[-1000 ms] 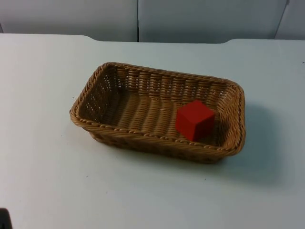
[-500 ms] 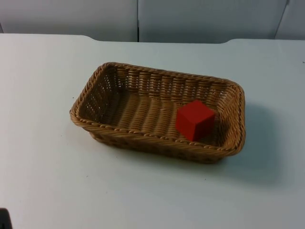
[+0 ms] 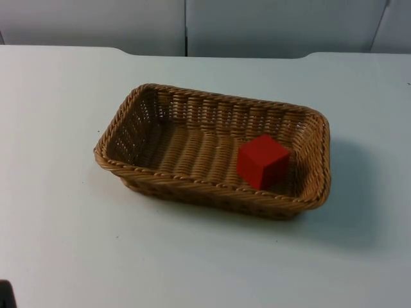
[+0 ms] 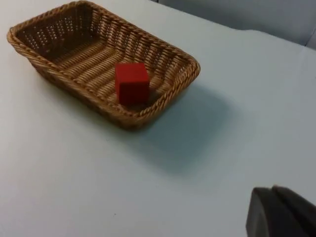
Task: Pick up the basket with the left hand and place the cube into the basket with the right hand.
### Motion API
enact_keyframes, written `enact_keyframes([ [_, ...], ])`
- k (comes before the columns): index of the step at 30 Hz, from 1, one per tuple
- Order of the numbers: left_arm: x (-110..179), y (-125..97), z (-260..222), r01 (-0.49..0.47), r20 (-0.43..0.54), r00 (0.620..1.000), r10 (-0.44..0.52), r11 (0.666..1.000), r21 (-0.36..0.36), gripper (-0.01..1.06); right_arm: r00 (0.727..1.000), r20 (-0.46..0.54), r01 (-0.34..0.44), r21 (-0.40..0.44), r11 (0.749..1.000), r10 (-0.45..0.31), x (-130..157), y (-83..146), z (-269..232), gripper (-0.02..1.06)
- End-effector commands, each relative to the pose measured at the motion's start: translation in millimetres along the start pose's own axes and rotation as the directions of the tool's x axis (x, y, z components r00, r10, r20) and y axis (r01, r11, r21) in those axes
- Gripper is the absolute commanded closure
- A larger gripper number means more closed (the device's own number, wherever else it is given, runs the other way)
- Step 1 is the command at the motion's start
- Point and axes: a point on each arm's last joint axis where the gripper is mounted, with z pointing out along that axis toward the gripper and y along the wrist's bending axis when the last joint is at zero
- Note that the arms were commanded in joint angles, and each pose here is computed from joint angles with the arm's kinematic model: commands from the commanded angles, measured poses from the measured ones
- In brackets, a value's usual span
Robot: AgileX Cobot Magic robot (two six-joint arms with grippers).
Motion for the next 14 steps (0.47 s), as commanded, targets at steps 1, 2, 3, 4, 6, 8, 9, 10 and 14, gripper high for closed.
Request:
enact_keyframes([
  [1,0.8,-0.3,0.5,0.006,0.005,1.000,-0.006,1.000,0.007,1.05,1.000,0.008,-0.029,0.018,0.999,0.029,1.6,-2.1,3.4,1.04],
  [2,0.8,-0.4,0.5,0.007,0.004,1.000,-0.007,1.000,0.005,1.05,0.999,0.008,-0.040,0.027,0.999,0.039,1.7,-2.9,3.4,1.04],
  [3,0.8,-0.4,0.5,0.007,0.004,1.000,-0.007,1.000,0.005,1.05,0.999,0.006,-0.052,0.040,0.998,0.052,2.0,-4.0,3.4,1.04],
  [4,0.8,-0.4,0.5,0.007,0.004,1.000,-0.007,1.000,0.005,1.05,0.998,0.007,-0.068,0.057,0.996,0.068,2.1,-5.6,3.3,1.04],
  [6,0.8,-0.4,0.5,0.007,0.004,1.000,-0.007,1.000,0.005,1.05,0.993,0.010,-0.119,0.104,0.987,0.119,2.5,-9.9,3.0,1.04],
  [8,0.8,-0.4,0.5,0.007,0.004,1.000,-0.007,1.000,0.005,1.05,0.989,0.011,-0.151,0.126,0.981,0.151,3.0,-11.9,2.7,1.04],
  [9,0.8,-0.4,0.5,0.007,0.004,1.000,-0.007,1.000,0.005,1.05,0.983,0.018,-0.183,0.149,0.972,0.182,3.4,-14.1,3.0,1.04],
  [10,0.8,-0.4,0.5,0.007,0.004,1.000,-0.007,1.000,0.005,1.05,0.972,0.025,-0.234,0.165,0.958,0.233,4.0,-15.6,3.1,1.04],
  [14,0.8,-0.4,0.5,0.007,0.004,1.000,-0.007,1.000,0.005,1.05,0.934,0.051,-0.357,0.157,0.921,0.354,3.5,-15.5,3.1,1.04],
])
